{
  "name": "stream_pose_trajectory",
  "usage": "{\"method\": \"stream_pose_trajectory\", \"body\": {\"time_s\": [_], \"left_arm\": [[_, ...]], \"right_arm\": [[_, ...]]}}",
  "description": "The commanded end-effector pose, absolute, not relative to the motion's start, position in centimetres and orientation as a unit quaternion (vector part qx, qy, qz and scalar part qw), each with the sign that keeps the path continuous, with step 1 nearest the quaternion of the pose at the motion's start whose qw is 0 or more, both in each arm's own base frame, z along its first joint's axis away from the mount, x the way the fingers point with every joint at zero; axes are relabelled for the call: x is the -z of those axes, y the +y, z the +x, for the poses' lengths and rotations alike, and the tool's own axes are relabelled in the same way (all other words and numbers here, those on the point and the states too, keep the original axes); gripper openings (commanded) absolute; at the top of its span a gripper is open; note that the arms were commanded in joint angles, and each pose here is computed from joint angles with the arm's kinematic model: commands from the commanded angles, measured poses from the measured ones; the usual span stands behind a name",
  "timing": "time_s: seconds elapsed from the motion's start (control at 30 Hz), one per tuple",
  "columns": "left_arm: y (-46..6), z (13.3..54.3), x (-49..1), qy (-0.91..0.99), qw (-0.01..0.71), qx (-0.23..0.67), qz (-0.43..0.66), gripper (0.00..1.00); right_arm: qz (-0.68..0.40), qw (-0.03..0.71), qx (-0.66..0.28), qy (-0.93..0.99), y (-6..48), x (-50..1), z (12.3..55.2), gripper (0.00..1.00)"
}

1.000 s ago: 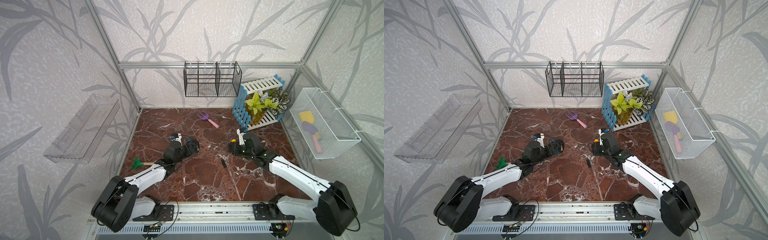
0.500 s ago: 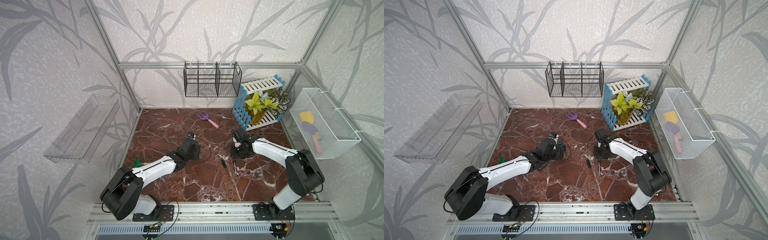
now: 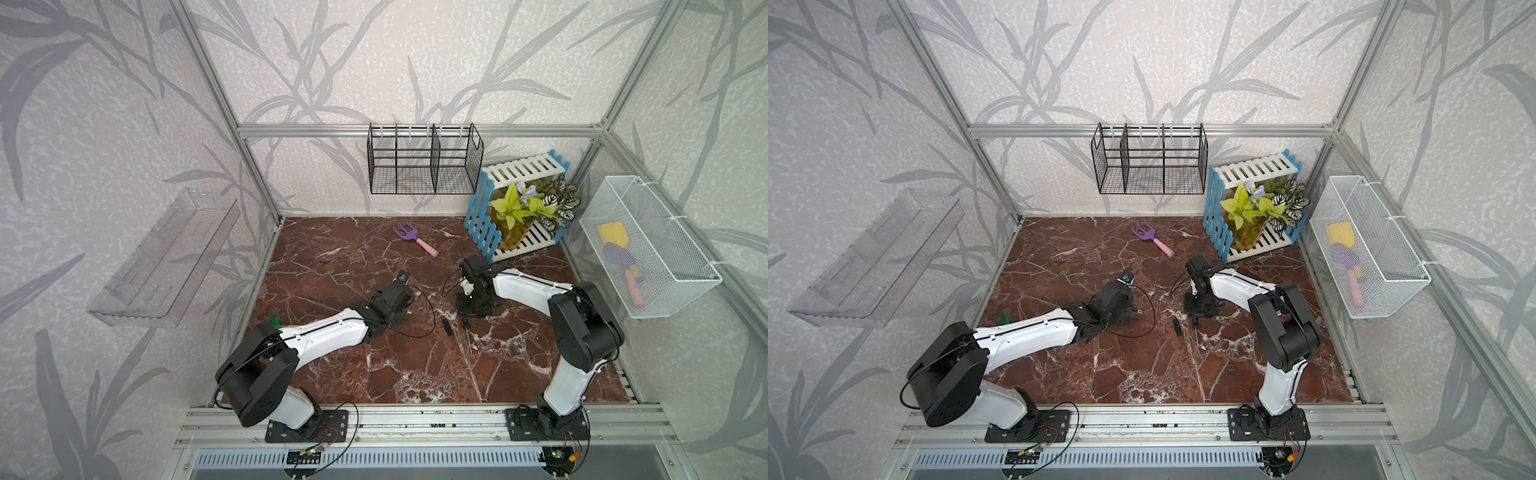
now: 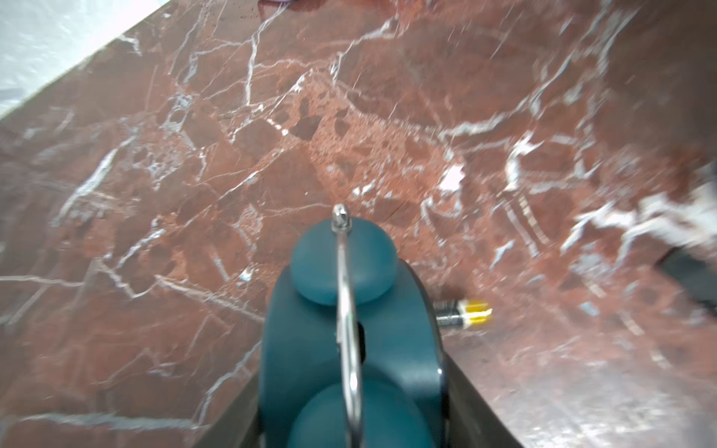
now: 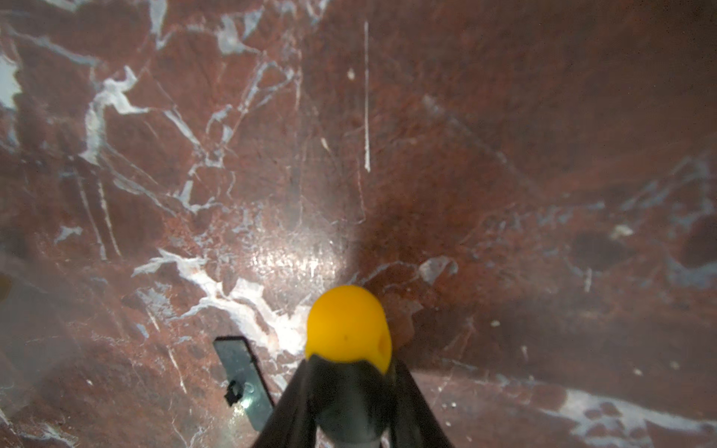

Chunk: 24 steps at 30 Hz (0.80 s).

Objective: Remove the battery from the alarm

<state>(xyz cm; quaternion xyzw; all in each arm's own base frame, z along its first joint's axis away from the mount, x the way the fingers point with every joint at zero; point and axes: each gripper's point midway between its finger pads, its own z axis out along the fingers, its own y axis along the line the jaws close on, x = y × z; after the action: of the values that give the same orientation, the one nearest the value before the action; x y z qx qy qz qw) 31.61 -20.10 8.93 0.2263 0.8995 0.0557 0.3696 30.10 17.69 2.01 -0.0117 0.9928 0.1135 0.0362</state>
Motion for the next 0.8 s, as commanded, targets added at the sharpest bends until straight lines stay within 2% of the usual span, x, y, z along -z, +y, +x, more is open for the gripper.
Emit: {"method": "stream_pose_trajectory", "body": {"time_s": [0.0, 0.13, 0.2, 0.3, 0.37, 0.47, 0.63, 0.77], "left_arm": [[-18.6, 32.8, -11.3, 0.883, 0.396, -0.117, 0.224, 0.03], [-18.6, 33.0, -13.3, 0.885, 0.418, -0.092, 0.184, 0.03], [-19.0, 32.7, -14.2, 0.892, 0.422, -0.043, 0.158, 0.03], [-20.4, 31.2, -15.1, 0.899, 0.416, 0.100, 0.093, 0.03], [-21.3, 29.7, -15.0, 0.889, 0.403, 0.212, 0.047, 0.04], [-21.0, 27.4, -13.5, 0.862, 0.377, 0.336, -0.040, 0.05], [-17.2, 25.6, -10.5, 0.811, 0.367, 0.413, -0.193, 0.11], [-17.2, 24.9, -9.1, 0.787, 0.339, 0.460, -0.234, 0.15]], "right_arm": [[-0.020, 0.026, -0.112, 0.993, 17.6, -2.2, 30.0, 0.28], [-0.026, 0.025, -0.112, 0.993, 17.5, -2.4, 29.9, 0.35], [-0.030, 0.029, -0.106, 0.993, 17.3, -2.7, 29.8, 0.38], [-0.037, 0.036, -0.097, 0.994, 16.9, -3.3, 29.8, 0.44], [-0.041, 0.043, -0.098, 0.993, 16.8, -3.8, 29.8, 0.51], [-0.048, 0.057, -0.099, 0.992, 16.6, -5.0, 29.7, 0.62], [-0.069, 0.111, -0.130, 0.983, 17.0, -7.9, 29.7, 0.64], [-0.103, 0.162, -0.193, 0.962, 19.3, -10.1, 30.3, 0.67]]}}
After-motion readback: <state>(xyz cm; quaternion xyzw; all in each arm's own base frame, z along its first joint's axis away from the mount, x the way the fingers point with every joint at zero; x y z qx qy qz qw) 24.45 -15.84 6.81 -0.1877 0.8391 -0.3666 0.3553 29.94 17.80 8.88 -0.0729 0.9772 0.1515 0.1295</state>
